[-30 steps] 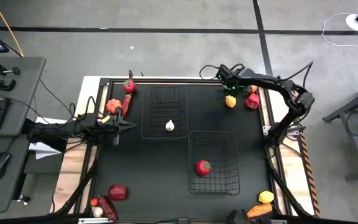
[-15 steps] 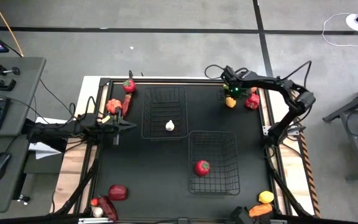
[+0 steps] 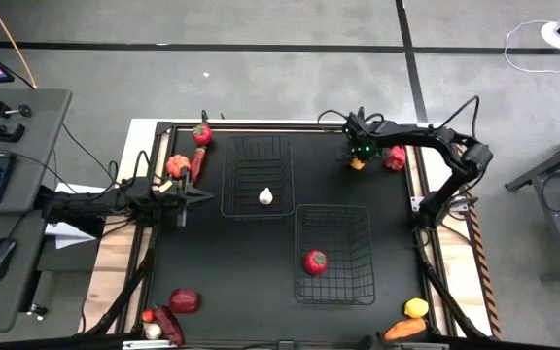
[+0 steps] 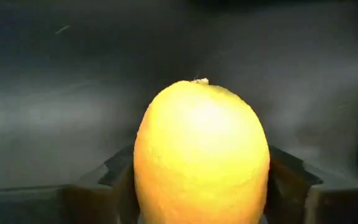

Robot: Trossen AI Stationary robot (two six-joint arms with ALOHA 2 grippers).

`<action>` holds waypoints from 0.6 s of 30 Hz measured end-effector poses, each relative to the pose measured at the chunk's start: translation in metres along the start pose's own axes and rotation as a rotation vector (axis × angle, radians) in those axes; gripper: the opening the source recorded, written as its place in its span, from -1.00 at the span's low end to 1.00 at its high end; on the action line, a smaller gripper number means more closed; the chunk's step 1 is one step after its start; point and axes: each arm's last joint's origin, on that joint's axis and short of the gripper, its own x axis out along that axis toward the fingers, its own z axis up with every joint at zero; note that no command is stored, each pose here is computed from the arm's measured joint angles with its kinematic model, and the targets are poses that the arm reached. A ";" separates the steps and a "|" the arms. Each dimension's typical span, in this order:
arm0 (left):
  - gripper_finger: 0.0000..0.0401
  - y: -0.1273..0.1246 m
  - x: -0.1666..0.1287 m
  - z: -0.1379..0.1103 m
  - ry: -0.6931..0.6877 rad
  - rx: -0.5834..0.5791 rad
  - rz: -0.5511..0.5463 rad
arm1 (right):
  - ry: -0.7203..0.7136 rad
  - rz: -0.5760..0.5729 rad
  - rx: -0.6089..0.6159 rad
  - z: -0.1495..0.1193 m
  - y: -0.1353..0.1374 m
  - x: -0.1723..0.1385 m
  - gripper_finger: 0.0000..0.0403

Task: Sort produce into baskets
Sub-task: Put the top yellow lemon into the bottom black wire basket

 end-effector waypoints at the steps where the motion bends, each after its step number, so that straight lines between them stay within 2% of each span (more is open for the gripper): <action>1: -1.00 0.000 0.000 0.000 0.000 0.000 0.000 | -0.012 0.019 -0.019 -0.004 0.004 -0.006 0.12; 5: -1.00 0.000 0.000 0.000 0.000 0.000 0.000 | -0.098 0.126 -0.080 -0.022 0.019 -0.043 0.12; 11: -1.00 0.000 0.000 0.000 0.000 0.000 0.000 | -0.210 0.420 -0.134 -0.072 0.031 -0.119 0.12; 14: -1.00 0.000 0.000 0.000 0.000 0.000 0.000 | -0.201 0.575 -0.168 -0.103 0.034 -0.148 0.12; 18: -1.00 0.000 0.000 0.000 0.000 0.000 0.000 | -0.130 0.752 -0.220 -0.144 0.045 -0.170 0.12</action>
